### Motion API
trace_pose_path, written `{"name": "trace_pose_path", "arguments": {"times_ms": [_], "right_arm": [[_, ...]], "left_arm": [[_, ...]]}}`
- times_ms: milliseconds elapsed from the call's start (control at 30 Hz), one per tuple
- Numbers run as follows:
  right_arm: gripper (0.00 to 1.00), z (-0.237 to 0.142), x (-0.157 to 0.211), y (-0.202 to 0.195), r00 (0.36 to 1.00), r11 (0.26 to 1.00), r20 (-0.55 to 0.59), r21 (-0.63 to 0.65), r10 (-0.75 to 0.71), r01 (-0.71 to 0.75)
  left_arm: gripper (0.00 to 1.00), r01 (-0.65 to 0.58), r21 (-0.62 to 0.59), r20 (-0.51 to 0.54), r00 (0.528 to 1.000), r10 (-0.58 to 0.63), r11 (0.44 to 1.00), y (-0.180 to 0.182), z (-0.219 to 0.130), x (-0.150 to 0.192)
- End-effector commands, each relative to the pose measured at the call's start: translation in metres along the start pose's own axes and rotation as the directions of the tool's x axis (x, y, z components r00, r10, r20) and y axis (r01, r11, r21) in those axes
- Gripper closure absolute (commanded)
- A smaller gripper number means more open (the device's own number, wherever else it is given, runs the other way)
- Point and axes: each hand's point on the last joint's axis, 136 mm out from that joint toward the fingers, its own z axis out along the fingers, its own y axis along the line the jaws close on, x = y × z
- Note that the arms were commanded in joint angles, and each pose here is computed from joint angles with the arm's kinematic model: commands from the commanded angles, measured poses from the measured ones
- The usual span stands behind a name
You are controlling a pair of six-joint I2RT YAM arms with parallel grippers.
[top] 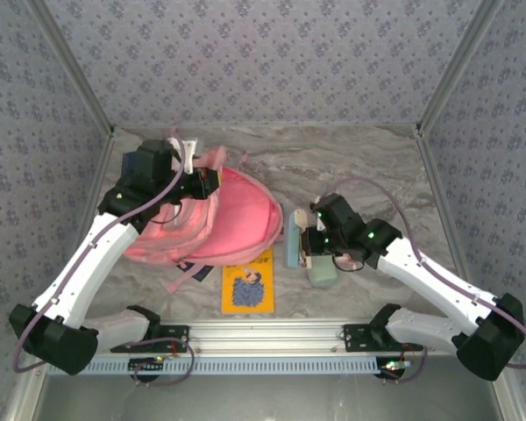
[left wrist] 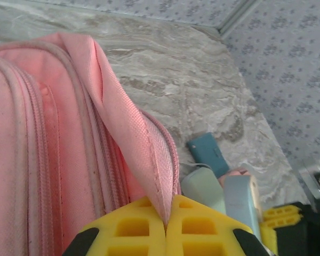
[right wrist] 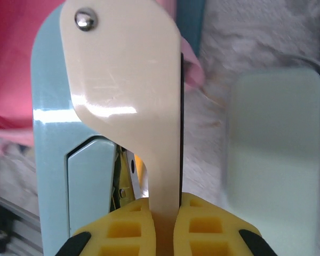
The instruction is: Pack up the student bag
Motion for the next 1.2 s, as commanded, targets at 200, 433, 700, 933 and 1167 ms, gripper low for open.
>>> {"name": "trace_pose_path", "arguments": {"times_ms": [200, 433, 700, 933, 1167], "right_arm": [[1.0, 0.031, -0.104, 0.108, 0.989, 0.929, 0.094, -0.363, 0.11, -0.069], [1.0, 0.093, -0.119, 0.158, 0.969, 0.871, -0.027, -0.433, 0.244, -0.232], [1.0, 0.161, -0.115, 0.177, 0.909, 0.834, -0.089, -0.369, 0.408, -0.411], [0.91, 0.213, -0.11, 0.173, 0.886, 0.854, -0.077, -0.239, 0.458, -0.462], [0.53, 0.229, -0.096, 0.205, 0.919, 0.865, -0.147, -0.311, 0.367, -0.395]], "left_arm": [[1.0, -0.225, 0.231, 0.156, 0.969, 0.192, 0.947, -0.069, -0.039, -0.041], [1.0, -0.211, 0.289, 0.208, 0.966, 0.154, 0.934, -0.083, -0.042, -0.057], [1.0, -0.202, 0.357, 0.23, 0.965, 0.123, 0.912, -0.099, -0.045, -0.072], [1.0, -0.218, 0.372, 0.245, 0.961, 0.131, 0.902, -0.104, -0.049, -0.075], [1.0, -0.204, 0.352, 0.243, 0.962, 0.121, 0.913, -0.093, -0.045, -0.079]]}}
